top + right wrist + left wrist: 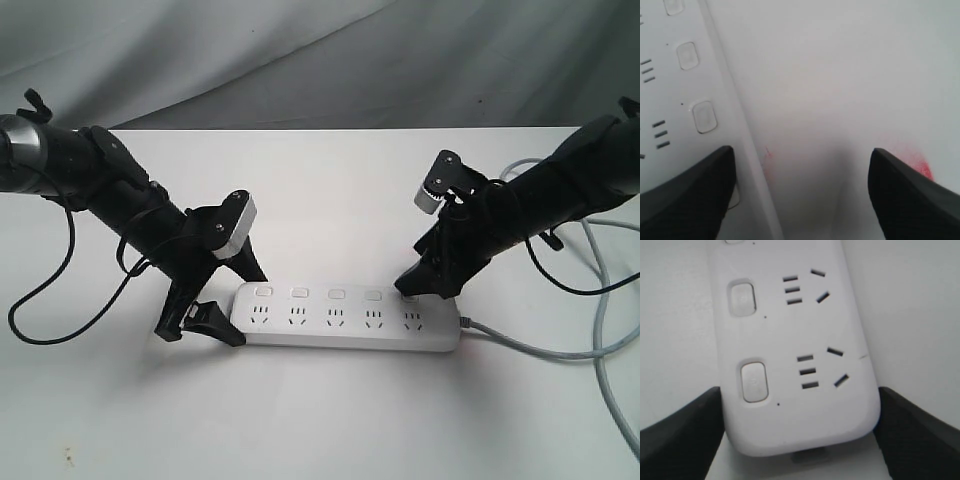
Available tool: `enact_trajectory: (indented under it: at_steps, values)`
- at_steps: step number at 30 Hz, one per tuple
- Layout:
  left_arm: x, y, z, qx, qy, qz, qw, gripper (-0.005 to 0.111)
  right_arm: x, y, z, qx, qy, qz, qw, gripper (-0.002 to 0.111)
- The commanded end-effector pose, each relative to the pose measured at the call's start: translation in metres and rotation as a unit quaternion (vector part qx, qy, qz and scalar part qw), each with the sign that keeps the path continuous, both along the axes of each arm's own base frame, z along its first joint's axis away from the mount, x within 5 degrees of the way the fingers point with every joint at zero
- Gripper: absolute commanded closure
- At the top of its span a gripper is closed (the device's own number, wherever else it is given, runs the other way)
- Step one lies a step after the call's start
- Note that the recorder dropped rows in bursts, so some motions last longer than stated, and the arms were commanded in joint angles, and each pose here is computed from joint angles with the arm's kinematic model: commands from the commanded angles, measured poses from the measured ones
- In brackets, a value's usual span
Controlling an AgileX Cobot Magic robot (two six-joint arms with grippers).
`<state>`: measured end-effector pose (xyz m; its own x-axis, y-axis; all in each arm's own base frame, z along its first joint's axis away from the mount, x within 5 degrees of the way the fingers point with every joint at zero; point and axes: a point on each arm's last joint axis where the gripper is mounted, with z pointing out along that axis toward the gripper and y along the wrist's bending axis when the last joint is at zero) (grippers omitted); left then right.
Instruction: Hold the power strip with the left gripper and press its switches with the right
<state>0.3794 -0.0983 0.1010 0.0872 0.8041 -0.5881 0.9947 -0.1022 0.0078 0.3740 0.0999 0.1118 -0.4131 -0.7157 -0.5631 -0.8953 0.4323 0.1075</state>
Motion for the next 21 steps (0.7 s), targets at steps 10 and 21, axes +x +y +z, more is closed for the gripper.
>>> enact_trajectory:
  at_steps: [10,21]
  values:
    - [0.001,-0.002,0.004,-0.009,-0.003,0.002,1.000,0.084,-0.003,-0.015,-0.017,-0.087,-0.013,0.048,0.995,0.041]
    - [0.001,-0.002,0.004,-0.009,-0.003,0.002,1.000,0.084,0.001,-0.006,0.002,-0.023,-0.028,0.010,0.999,0.041]
